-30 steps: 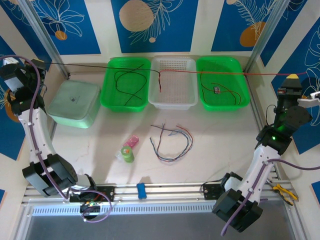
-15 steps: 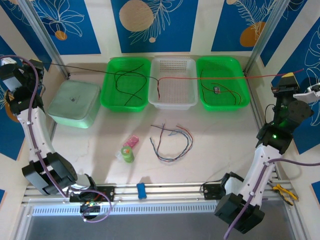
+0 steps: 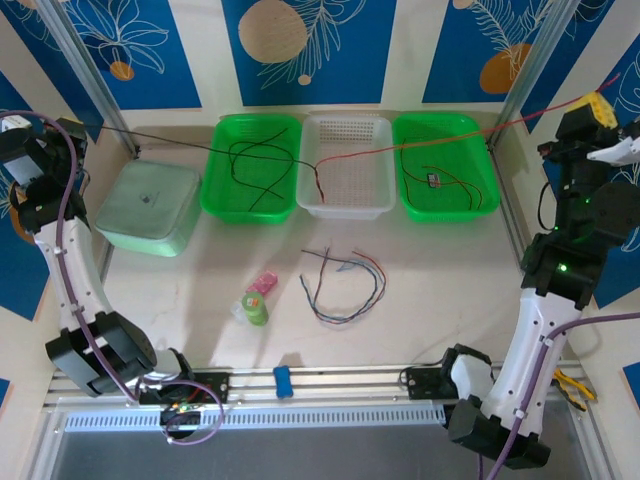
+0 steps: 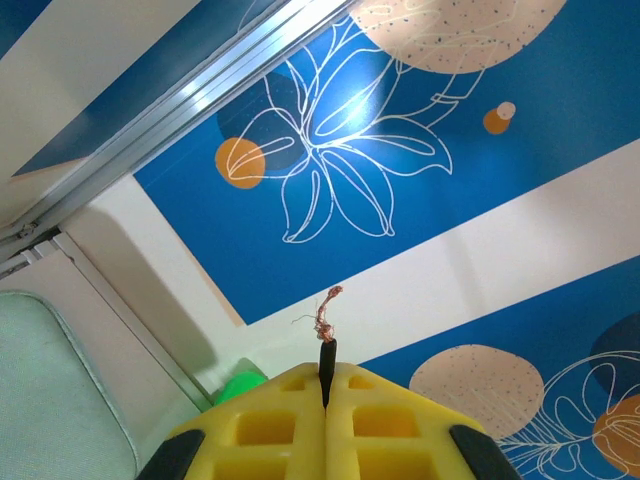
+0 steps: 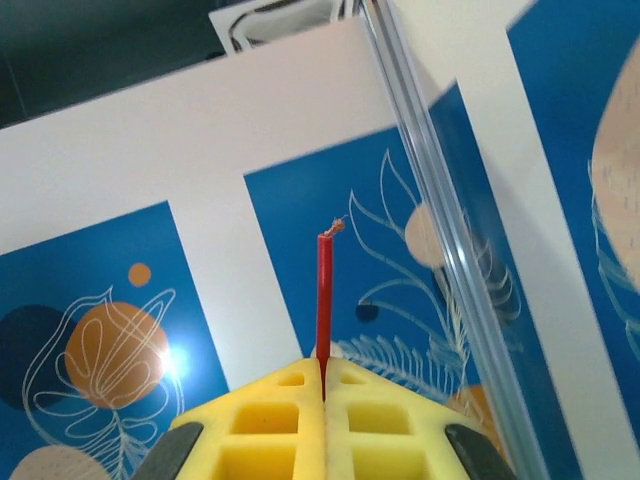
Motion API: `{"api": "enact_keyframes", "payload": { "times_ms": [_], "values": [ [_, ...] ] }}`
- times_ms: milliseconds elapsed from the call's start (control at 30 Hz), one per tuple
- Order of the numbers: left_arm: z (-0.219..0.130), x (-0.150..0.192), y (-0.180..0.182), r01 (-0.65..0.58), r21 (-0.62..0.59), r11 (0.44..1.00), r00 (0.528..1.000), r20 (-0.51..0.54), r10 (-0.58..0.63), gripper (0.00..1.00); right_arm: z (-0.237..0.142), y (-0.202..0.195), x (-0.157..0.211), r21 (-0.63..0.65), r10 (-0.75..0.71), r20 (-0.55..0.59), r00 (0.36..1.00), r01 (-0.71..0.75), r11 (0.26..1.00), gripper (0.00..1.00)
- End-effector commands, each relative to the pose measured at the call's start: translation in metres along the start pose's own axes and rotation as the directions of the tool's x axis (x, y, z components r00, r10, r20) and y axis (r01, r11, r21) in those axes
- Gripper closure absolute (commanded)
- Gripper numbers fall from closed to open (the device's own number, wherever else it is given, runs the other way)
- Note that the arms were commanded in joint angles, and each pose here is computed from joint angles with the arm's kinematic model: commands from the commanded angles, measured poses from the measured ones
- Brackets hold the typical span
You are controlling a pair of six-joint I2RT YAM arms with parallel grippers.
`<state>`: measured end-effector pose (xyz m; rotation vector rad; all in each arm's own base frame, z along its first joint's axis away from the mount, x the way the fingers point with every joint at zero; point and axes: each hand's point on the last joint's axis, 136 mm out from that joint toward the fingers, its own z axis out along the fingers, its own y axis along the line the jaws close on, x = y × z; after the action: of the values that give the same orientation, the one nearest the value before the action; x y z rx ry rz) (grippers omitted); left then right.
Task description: Untangle the cables
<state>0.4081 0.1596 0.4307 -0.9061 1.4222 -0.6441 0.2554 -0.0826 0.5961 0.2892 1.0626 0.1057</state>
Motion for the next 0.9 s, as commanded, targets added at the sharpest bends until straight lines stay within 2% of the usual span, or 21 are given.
{"api": "enact_keyframes", "payload": {
  "times_ms": [0, 200, 467, 700, 867],
  "values": [
    [-0.005, 0.006, -0.001, -0.016, 0.014, 1.000, 1.000, -0.017, 0.016, 1.00, 0.002, 0.006, -0.037, 0.023, -0.128, 0.074, 0.989, 0.127, 0.992, 1.00],
    [-0.008, 0.013, 0.006, -0.026, -0.003, 1.000, 0.999, -0.035, 0.025, 1.00, 0.010, 0.019, -0.085, 0.012, -0.166, 0.165, 0.972, 0.167, 0.986, 1.00],
    [-0.025, 0.018, 0.003, -0.051, -0.013, 0.999, 0.998, -0.046, 0.051, 1.00, 0.024, 0.025, -0.119, 0.003, -0.168, 0.227, 0.959, 0.172, 0.985, 1.00],
    [-0.059, 0.032, 0.010, -0.060, -0.044, 0.997, 0.998, -0.030, 0.059, 1.00, 0.047, 0.024, -0.119, -0.054, -0.079, 0.212, 0.974, 0.092, 0.994, 1.00],
    [-0.082, 0.056, 0.035, -0.037, -0.087, 0.996, 0.999, -0.040, 0.033, 1.00, 0.061, 0.035, -0.105, -0.119, -0.048, 0.166, 0.985, 0.069, 0.990, 1.00]
  ]
}}
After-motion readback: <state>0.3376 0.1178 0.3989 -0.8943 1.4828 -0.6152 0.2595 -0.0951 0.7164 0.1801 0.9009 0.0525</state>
